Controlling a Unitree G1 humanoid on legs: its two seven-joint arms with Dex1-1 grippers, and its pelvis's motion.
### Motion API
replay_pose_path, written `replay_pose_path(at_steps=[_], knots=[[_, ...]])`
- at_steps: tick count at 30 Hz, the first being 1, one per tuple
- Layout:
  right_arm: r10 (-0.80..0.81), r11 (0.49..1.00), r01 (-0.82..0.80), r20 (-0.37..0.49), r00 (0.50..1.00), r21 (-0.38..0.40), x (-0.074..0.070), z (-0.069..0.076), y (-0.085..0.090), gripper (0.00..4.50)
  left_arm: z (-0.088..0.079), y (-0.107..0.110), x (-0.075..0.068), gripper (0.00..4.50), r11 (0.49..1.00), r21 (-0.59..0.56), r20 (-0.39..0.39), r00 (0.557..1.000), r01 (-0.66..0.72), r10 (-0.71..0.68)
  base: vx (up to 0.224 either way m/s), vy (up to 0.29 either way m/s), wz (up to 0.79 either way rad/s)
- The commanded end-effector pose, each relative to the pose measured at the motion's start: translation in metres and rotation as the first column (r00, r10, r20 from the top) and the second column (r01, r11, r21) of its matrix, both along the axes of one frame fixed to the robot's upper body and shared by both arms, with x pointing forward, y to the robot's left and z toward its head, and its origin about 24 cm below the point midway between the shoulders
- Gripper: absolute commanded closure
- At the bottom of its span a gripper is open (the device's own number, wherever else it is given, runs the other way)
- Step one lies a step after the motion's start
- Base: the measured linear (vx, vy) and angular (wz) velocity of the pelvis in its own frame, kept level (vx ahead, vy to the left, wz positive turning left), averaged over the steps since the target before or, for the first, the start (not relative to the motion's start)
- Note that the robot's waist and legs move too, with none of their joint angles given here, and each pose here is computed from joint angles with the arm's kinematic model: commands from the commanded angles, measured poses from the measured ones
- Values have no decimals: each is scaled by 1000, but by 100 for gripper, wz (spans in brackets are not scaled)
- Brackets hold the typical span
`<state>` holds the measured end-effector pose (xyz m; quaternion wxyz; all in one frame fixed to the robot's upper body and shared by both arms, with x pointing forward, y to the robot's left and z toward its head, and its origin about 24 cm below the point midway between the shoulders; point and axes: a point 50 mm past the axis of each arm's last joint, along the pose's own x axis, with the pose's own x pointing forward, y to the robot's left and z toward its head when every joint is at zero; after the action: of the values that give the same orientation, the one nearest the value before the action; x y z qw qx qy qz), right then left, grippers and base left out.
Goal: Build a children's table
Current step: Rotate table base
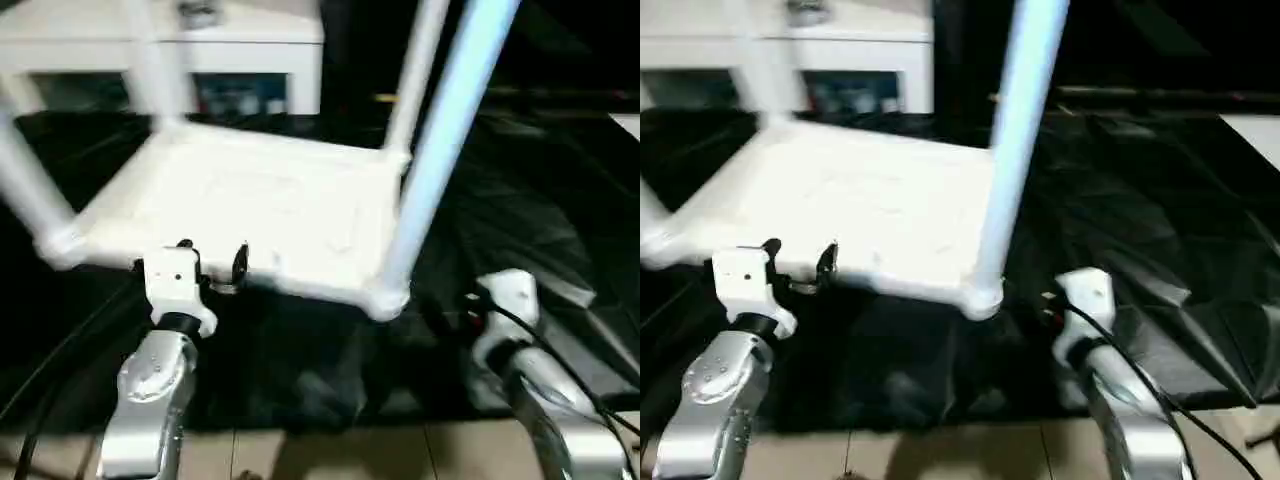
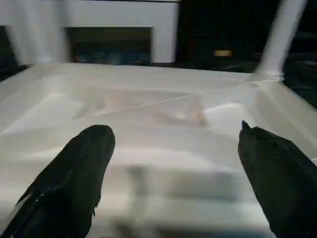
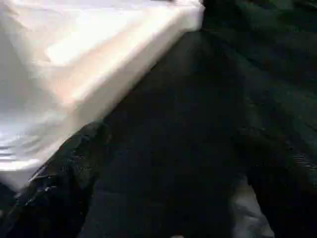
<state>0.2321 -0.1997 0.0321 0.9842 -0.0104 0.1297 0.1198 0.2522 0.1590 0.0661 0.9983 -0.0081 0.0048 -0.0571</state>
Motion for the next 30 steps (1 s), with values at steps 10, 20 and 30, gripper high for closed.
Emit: replay_pose_path(at_steps=[10, 20, 30], knots=[[-39, 999, 38, 51, 998, 4, 3, 12, -7, 0, 0, 0, 5, 2, 998, 5, 1, 998, 66, -66, 28, -46, -7], [30, 999, -27, 62, 998, -38, 10, 18, -14, 0, 4, -5, 23, 2, 926, 50, -13, 927, 374, -374, -90, -11, 8], [375, 912, -374, -22, 927, -168, 9, 27, -24, 0, 1, -21, 50, 2, 434, 133, -352, 452, 891, -820, -23, 0, 1]])
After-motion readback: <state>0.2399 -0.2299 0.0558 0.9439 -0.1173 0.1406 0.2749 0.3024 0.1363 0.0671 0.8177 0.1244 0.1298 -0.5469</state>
